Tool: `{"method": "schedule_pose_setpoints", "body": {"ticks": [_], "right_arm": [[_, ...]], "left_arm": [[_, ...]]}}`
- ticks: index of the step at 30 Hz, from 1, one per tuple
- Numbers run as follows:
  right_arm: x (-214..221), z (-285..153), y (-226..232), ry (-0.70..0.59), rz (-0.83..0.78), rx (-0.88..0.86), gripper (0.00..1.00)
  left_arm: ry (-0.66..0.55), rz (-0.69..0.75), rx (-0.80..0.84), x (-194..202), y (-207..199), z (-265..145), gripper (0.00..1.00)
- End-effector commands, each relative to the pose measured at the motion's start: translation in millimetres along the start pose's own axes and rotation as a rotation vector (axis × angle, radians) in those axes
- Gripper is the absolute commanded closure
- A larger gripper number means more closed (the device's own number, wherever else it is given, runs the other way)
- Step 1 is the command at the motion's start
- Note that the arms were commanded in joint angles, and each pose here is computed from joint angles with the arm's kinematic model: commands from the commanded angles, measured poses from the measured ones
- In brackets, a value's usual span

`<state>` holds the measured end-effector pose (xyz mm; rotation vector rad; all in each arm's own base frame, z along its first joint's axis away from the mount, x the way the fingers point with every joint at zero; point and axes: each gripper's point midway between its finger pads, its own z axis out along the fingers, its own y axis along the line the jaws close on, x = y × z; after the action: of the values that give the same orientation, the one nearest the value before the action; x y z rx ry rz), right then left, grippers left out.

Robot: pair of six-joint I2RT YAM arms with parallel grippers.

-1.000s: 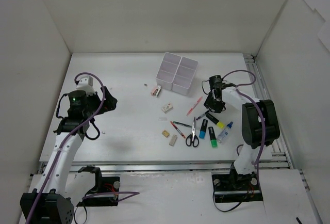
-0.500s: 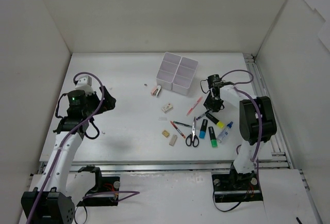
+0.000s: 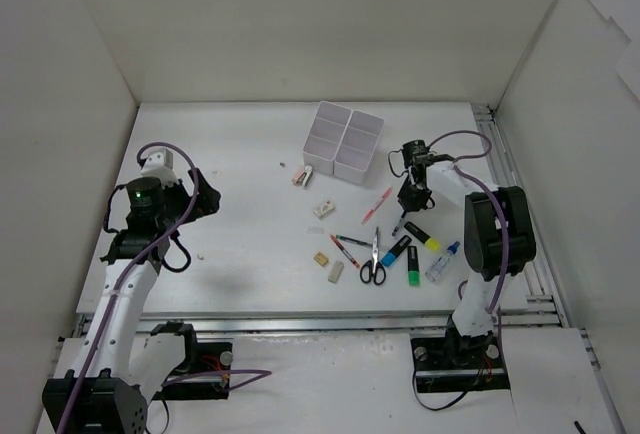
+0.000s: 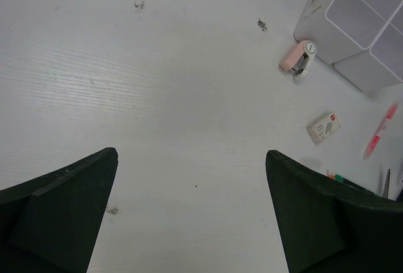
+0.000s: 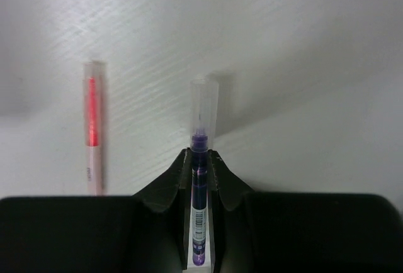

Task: Sort the stationery into containers
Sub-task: Pick up the pen from the center of the board, then place the pen in the storage box.

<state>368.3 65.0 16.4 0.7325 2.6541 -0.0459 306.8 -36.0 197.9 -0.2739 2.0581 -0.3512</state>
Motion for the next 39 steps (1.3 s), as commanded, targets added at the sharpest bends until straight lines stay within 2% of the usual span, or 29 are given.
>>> {"method": "schedule_pose_setpoints", "body": {"ticks": [1, 7, 10, 16, 19, 27, 39], "right_arm": [[-54, -42, 29, -0.170, -0.015, -0.085, 1.00], [-128, -140, 89, -0.537, -0.078, -0.313, 1.00], [-170, -202, 131, -0.828, -0.105, -0.526, 1.00], [-211, -260, 175, -1.192, -0.297, -0.632, 1.00], [-224, -265, 196, -1.268, -0.355, -0.657, 1.00], [-248, -230, 235, -1.348, -0.424, -0.633, 1.00], [-236, -167, 237, -1.310, -0.441, -0.593, 0.99]], "left_arm": [[-0.075, 0.022, 0.021, -22, -5, -4, 0.00], [-0.081, 0.024, 0.027, -23, -7, -5, 0.01], [-0.085, 0.021, 0.035, -24, -6, -4, 0.01], [-0.070, 0.028, 0.061, -23, -10, 0, 0.01], [-0.069, 0.037, 0.081, -23, -13, 1, 0.00], [-0.091, 0.064, 0.100, -26, -16, 2, 0.01], [-0.066, 0.075, 0.114, -22, -16, 10, 0.01]]}}
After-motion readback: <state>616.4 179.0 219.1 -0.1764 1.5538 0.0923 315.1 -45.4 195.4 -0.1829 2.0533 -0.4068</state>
